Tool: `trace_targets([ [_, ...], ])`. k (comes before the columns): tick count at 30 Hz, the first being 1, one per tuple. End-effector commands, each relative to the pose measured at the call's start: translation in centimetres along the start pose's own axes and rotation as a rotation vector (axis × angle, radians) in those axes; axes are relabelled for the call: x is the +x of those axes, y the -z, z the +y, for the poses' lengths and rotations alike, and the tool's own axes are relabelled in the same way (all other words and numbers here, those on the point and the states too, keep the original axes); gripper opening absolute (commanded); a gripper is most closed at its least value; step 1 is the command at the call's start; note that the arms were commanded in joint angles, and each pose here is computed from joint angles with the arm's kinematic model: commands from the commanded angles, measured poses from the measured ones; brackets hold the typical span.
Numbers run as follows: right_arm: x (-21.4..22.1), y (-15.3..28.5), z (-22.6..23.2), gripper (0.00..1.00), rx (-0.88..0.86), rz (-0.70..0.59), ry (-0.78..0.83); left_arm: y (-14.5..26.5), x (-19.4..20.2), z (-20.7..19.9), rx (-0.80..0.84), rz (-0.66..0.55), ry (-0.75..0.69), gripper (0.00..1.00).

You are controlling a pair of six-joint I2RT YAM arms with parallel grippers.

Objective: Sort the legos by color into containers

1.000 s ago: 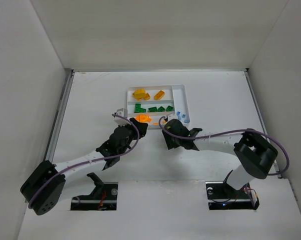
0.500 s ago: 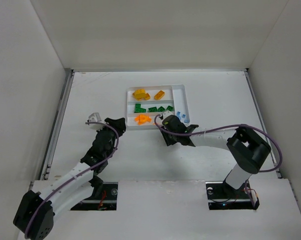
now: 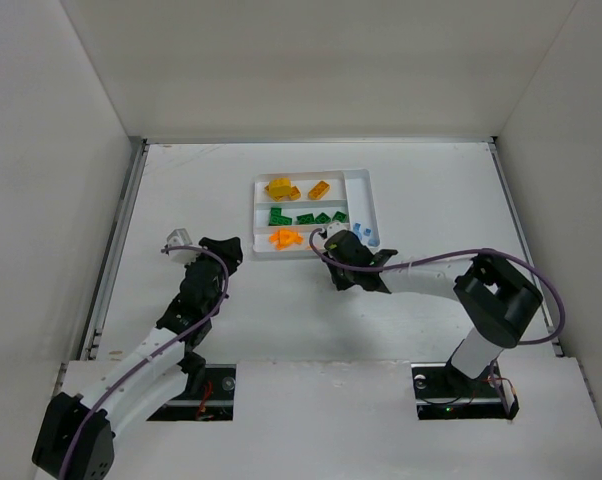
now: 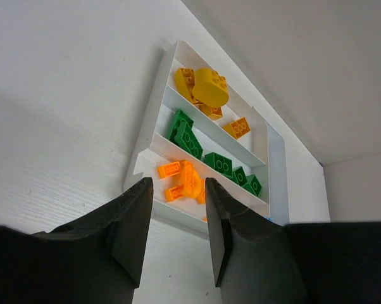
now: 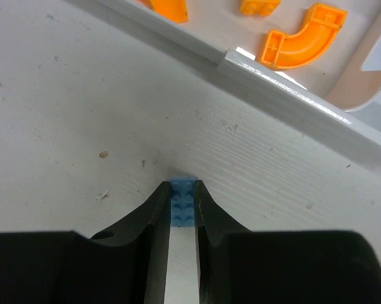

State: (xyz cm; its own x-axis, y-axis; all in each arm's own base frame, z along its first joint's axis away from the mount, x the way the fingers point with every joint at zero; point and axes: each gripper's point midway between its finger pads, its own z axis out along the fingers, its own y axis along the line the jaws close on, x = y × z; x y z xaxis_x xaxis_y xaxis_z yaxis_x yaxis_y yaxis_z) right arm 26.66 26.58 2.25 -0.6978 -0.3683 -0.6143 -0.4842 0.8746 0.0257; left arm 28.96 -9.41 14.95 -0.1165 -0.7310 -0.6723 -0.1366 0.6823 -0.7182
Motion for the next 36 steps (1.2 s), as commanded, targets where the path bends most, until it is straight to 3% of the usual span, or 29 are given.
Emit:
trace_targets([
  [1, 1.7, 0.5, -0.2, 0.19, 0.02, 0.04, -0.008, 0.0, -0.2, 0.2, 0.003, -0.007, 0.02, 0.36],
  [13, -3.9, 5.7, 0.1, 0.18, -0.016, -0.171, -0.107, 0.0, 0.2, 0.1, 0.008, 0.013, 0.027, 0.36],
  [18, -8.8, 7.9, -2.8, 0.18, 0.02, -0.288, -0.186, -0.1, 0.3, 0.1, 0.004, 0.016, 0.023, 0.37],
  [22, -12.1, 6.7, -6.4, 0.18, 0.097, -0.32, -0.268, -0.2, 0.2, 0.6, -0.015, 0.011, 0.018, 0.4],
  [29, -12.8, 3.5, -12.1, 0.19, 0.269, -0.308, -0.353, -0.3, -0.1, 1.2, -0.039, -0.006, 0.014, 0.47],
  [31, -12.9, 3.0, -12.9, 0.22, 0.289, -0.313, -0.374, -0.4, 0.1, 1.4, -0.045, -0.003, 0.012, 0.48],
  [36, -15.5, 4.5, -14.1, 0.46, 0.302, -0.4, -0.414, -0.8, 0.7, 2.1, -0.076, 0.015, -0.003, 0.5],
])
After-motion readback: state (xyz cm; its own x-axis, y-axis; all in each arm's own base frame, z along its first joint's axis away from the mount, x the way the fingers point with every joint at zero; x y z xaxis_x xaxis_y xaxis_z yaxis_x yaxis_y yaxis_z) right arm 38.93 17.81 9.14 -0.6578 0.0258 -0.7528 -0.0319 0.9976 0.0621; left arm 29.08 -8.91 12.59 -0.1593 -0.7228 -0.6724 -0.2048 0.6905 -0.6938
